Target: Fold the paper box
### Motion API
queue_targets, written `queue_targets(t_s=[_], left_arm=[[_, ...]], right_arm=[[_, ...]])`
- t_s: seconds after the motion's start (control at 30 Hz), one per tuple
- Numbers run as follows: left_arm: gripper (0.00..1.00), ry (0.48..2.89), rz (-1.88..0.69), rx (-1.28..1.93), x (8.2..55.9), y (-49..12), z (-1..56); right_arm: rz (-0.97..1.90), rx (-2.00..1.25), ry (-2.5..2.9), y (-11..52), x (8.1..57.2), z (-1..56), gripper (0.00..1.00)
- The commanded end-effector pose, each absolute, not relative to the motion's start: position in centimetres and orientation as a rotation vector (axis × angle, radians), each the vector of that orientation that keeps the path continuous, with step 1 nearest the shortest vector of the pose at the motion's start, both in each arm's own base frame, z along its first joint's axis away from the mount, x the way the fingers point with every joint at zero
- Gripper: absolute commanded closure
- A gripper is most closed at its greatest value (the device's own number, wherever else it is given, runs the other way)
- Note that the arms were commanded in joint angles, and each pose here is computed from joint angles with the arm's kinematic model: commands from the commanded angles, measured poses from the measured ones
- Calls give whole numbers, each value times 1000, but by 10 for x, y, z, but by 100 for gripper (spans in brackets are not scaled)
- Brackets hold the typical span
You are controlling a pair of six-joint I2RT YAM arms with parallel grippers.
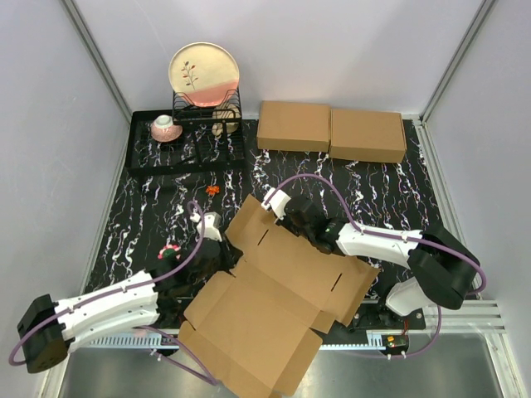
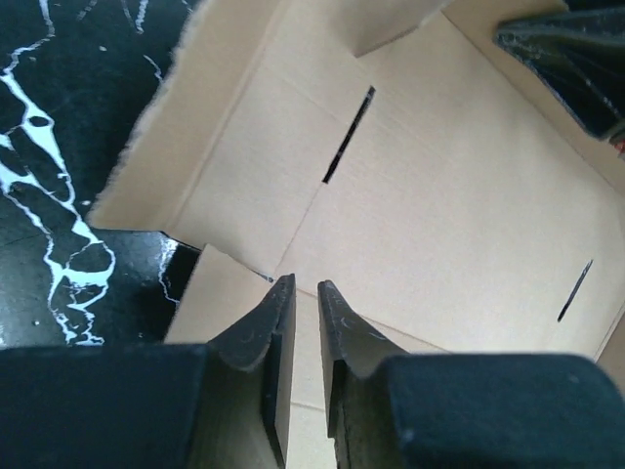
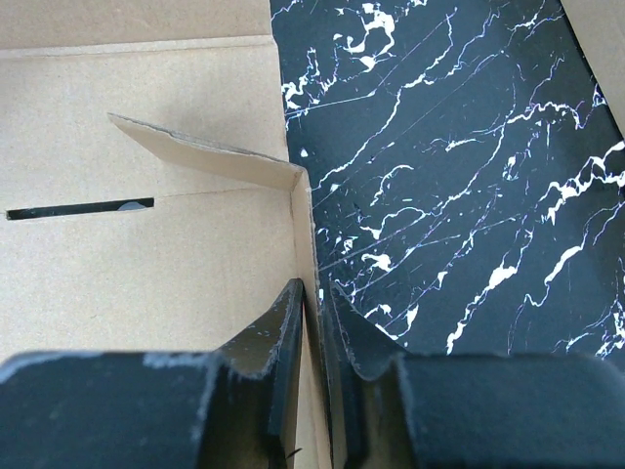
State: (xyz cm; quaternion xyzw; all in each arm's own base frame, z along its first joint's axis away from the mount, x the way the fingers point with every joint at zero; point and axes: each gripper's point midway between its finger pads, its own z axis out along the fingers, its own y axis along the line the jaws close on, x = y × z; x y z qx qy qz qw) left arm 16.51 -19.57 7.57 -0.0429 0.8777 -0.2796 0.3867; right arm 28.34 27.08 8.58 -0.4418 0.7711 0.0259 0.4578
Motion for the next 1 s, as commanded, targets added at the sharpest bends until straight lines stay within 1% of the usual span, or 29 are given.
queue_targets(t_s=[0.0,0.07,0.1,0.17,0.2,0.27,0.3,0.33,0.37,0.4,0.47,0.57,0.63,0.67,0.77,0.97], left_arm=[[84,2199,-757,45,162,-221,87],[85,2233,-716,132,155,-228,77],[83,2246,-692,145,153,-227,75],[77,2242,-643,91,154,-221,73],[66,2244,-622,67,154,-214,71],[50,2191,-644,-37,159,-205,85],[41,2169,-606,-78,163,-195,89],[29,2149,-613,-127,165,-190,95],[5,2114,-632,-165,167,-186,105],[1,2095,-604,-192,169,-178,109],[1,2066,-599,-224,171,-170,115],[2,2100,-542,-210,172,-163,103],[5,2194,-518,-179,165,-165,82],[10,2243,-517,-165,161,-166,70],[16,2303,-509,-165,154,-168,51],[26,2319,-515,-136,153,-172,44]], right_arm=[[107,-1065,1875,286,287,99,80],[103,-1069,1878,285,286,98,81],[106,-1065,1876,285,286,100,80],[106,-1069,1879,284,285,99,80],[106,-1069,1879,284,285,99,80],[107,-1070,1879,284,285,99,81],[107,-1071,1880,284,285,99,80],[107,-1074,1883,284,284,97,80],[108,-1072,1883,284,284,98,81],[107,-1074,1883,284,284,97,80],[107,-1076,1882,285,284,97,80],[111,-1077,1884,286,284,96,81],[113,-1077,1884,287,284,95,81],[113,-1077,1885,287,284,95,81],[118,-1080,1884,288,284,94,81],[121,-1084,1884,289,283,93,80]])
